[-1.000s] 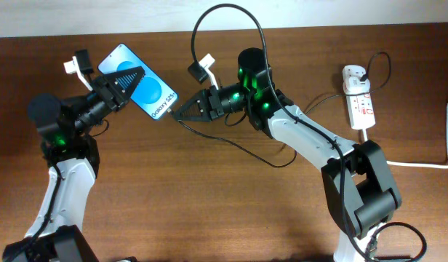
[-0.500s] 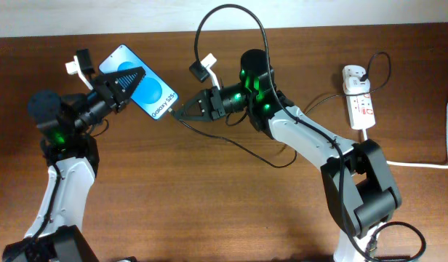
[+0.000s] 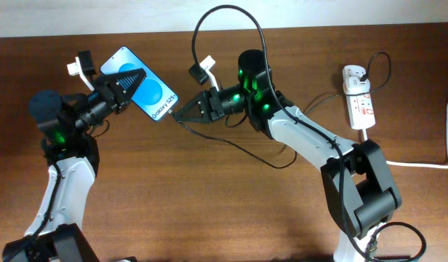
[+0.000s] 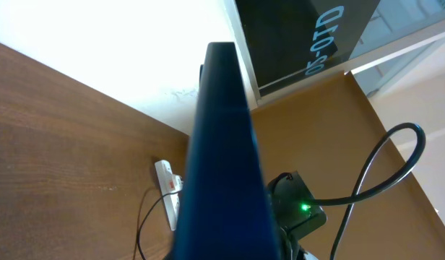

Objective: Plug charger to phone and switch on socket

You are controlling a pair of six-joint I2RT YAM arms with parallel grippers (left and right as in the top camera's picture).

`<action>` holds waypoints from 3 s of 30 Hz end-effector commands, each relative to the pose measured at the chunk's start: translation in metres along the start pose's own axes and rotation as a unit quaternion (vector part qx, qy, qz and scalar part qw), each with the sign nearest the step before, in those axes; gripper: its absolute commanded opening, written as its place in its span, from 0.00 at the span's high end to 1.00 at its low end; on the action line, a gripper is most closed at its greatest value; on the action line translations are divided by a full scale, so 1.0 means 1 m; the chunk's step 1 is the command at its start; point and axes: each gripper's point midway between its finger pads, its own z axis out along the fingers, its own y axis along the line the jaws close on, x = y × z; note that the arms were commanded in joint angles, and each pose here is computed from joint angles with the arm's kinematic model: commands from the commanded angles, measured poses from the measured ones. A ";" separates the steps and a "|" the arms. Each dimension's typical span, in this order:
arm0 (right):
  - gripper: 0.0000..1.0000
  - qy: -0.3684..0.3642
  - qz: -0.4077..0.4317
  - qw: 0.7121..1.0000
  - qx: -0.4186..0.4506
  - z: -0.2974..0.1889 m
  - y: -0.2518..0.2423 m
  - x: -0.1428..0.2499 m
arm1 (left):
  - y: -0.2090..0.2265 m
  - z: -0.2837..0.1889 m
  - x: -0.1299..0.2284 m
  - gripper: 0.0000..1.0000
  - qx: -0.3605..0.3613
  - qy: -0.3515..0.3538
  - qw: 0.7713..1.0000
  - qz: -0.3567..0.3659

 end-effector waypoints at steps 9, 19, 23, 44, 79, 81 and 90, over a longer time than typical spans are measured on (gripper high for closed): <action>0.96 -0.069 -0.019 0.997 0.041 -0.009 -0.008 -0.030 | -0.019 0.012 0.034 1.00 0.034 0.075 0.997 -0.006; 0.96 -0.079 -0.003 0.992 0.094 -0.018 -0.039 -0.025 | -0.025 0.007 0.043 1.00 0.047 0.106 0.993 -0.013; 0.96 -0.067 0.052 0.970 0.229 -0.036 -0.102 0.008 | -0.013 -0.015 0.013 1.00 0.025 0.052 0.998 -0.010; 0.96 -0.091 0.101 0.852 0.506 -0.143 0.103 0.178 | -0.004 0.018 0.122 1.00 0.070 0.291 0.942 -0.155; 0.96 -0.190 -0.010 0.936 0.296 0.004 0.029 0.134 | 0.003 0.011 0.112 1.00 0.082 0.267 0.956 -0.093; 0.96 -0.196 -0.011 0.933 0.301 0.002 0.028 0.132 | 0.003 0.011 0.112 1.00 0.082 0.268 0.955 -0.093; 0.96 -0.198 -0.023 0.939 0.279 0.011 0.030 0.124 | 0.006 0.011 0.114 1.00 0.077 0.269 0.953 -0.112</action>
